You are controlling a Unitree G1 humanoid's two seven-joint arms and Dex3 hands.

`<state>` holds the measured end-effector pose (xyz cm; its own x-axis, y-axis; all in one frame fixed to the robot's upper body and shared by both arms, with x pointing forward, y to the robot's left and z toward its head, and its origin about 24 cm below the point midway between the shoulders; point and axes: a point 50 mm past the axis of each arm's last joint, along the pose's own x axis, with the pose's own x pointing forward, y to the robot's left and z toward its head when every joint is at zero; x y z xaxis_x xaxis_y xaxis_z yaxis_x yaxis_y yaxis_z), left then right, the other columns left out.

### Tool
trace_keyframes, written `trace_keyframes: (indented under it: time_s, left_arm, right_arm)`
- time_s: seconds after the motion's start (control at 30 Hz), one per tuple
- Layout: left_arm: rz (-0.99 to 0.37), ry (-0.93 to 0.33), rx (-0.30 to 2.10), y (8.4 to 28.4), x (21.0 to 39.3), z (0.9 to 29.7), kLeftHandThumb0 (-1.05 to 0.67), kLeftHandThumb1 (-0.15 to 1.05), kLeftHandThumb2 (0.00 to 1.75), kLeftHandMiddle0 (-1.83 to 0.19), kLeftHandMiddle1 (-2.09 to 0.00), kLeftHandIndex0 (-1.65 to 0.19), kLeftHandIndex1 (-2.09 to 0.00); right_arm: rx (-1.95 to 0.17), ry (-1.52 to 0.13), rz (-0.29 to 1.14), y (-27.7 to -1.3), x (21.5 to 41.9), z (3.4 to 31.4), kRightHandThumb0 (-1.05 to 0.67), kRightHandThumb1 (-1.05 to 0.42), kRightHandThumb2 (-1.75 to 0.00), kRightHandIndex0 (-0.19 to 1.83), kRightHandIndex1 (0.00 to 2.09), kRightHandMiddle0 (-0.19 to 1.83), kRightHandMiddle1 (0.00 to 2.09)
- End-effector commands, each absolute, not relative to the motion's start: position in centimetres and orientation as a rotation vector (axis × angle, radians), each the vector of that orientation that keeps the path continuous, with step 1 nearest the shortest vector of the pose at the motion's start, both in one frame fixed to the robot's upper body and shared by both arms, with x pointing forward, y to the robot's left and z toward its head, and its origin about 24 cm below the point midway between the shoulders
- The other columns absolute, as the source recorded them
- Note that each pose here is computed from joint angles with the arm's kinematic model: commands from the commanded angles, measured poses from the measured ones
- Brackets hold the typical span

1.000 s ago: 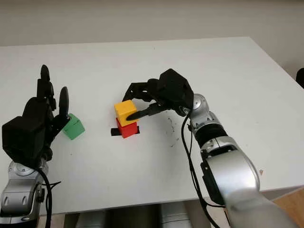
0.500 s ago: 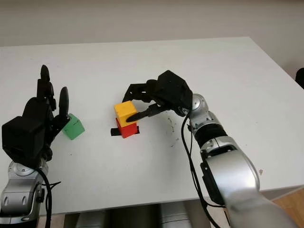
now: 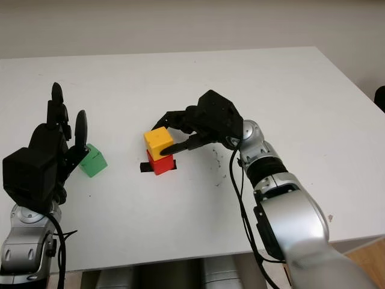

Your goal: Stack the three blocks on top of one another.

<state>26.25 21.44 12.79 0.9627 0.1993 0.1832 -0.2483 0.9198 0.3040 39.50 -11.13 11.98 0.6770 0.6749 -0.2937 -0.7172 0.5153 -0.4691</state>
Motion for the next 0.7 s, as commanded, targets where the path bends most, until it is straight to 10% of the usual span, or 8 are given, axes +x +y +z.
trace_keyframes:
  time_s: [0.0,0.67]
  left_arm:
    - [0.234,-0.17,0.333,21.4,26.0,13.1,-0.75,1.05,0.69,0.19,-0.03,0.19,-0.02]
    - [0.245,-0.177,0.322,21.3,25.8,13.0,-0.76,1.05,0.68,0.19,-0.03,0.18,-0.03]
  right_arm:
    - [-0.617,0.046,0.832,-11.3,39.8,13.2,-0.64,-0.88,-0.05,-0.06,0.03,0.14,0.58]
    - [-0.57,-0.247,0.95,-14.6,38.4,18.0,-0.94,-0.89,-0.06,-0.19,0.0,-0.19,0.0]
